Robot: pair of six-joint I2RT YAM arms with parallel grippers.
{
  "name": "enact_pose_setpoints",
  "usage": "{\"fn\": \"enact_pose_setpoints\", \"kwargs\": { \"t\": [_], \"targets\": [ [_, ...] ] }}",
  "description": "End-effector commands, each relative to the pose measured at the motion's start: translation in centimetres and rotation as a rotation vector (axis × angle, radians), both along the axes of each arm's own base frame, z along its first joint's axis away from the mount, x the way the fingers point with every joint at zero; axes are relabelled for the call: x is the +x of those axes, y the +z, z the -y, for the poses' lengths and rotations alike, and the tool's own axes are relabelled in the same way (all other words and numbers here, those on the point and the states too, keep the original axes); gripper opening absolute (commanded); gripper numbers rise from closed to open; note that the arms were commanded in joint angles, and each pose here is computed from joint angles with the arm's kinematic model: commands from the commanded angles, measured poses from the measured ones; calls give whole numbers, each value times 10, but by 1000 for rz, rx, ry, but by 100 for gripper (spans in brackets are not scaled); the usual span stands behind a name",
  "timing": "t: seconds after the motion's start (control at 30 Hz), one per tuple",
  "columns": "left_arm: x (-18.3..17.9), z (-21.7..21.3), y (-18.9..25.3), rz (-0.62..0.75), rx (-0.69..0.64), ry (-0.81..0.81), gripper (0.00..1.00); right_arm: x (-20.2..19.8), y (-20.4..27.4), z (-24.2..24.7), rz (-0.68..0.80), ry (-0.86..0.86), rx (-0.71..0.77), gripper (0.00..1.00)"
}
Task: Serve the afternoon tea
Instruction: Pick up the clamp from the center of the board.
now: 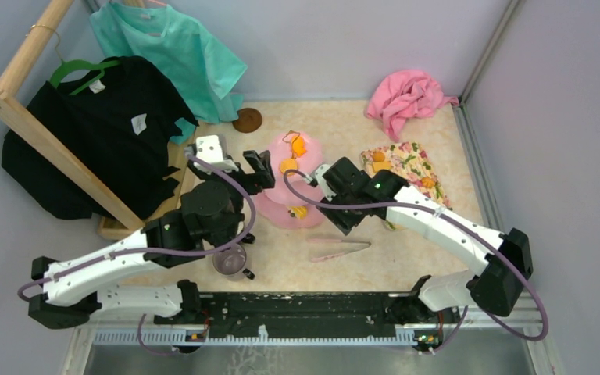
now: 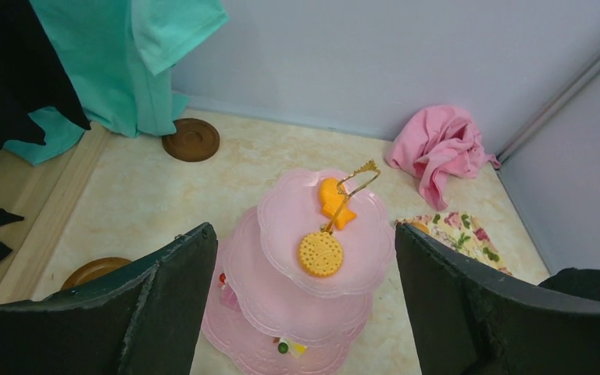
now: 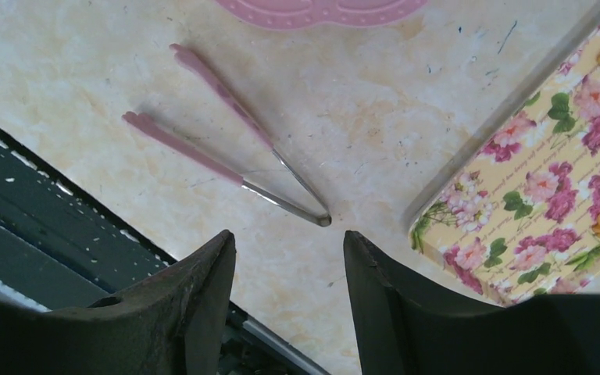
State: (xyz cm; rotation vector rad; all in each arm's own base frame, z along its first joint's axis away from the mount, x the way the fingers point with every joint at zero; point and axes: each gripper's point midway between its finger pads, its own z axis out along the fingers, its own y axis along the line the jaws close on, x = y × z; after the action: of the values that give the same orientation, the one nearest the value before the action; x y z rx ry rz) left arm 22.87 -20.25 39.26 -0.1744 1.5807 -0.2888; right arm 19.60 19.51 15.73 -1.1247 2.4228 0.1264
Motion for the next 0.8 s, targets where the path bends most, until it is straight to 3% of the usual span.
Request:
{"fn": "enact_pose_setpoints", "kwargs": {
  "t": [0.0,0.43,0.77],
  "targets": [
    [-1,-29,21,36,-92,89,89,-2,-13,-3,-17,124,-58,54],
    [-5,-69,64,140,-171,194,90,-21,-64,-20,-76,327,-96,54],
    [-7,-84,67,145,-209,223,91,-30,-98,-21,-75,412,-189,59]
  ]
}}
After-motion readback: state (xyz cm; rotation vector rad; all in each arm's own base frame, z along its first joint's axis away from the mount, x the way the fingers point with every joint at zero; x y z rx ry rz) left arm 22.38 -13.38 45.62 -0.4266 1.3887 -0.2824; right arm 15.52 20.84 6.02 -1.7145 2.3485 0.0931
